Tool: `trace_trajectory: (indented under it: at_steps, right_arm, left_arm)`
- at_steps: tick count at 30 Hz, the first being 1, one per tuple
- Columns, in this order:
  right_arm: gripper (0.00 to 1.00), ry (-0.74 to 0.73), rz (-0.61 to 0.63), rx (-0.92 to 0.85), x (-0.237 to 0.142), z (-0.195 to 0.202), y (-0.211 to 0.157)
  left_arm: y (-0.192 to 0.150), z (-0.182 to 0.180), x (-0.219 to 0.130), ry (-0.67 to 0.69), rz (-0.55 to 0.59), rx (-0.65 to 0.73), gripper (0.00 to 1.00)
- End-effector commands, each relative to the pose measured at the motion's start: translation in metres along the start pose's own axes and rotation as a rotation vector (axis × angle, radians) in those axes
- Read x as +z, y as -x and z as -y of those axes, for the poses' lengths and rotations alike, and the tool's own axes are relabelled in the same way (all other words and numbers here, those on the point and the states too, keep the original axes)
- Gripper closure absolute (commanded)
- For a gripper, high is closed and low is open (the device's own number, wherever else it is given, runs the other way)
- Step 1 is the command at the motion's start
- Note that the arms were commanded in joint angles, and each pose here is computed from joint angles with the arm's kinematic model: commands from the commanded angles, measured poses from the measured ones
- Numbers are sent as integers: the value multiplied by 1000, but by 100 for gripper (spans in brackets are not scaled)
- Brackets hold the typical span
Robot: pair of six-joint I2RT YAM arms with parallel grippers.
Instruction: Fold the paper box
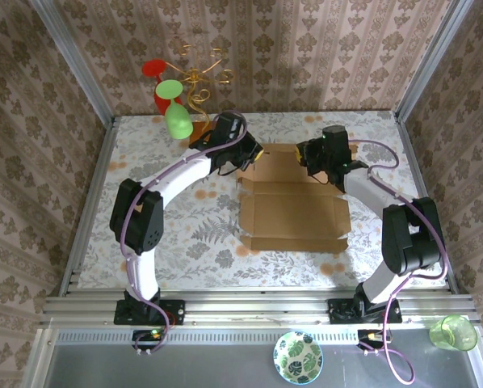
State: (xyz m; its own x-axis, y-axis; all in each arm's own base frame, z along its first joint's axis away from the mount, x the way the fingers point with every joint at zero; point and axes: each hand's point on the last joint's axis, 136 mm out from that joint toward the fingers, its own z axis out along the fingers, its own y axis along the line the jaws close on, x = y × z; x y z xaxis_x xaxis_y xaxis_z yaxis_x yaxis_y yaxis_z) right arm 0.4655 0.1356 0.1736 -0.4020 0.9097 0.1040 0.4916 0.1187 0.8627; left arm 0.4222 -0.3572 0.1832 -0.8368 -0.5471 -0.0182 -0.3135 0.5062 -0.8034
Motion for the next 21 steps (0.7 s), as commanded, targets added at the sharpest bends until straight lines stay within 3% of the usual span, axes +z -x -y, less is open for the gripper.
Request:
trace_trajectory:
  at_steps: [1, 15, 21]
  right_arm:
    - [79, 109, 24, 36, -8, -21, -1]
    - [64, 99, 39, 53, -4, 6, -9]
    - [62, 176, 62, 37, 3, -8, -4]
  left_arm:
    - [3, -5, -12, 19, 17, -5, 99]
    - [8, -6, -16, 12, 40, -18, 100]
    - [6, -2, -17, -1, 38, -14, 100]
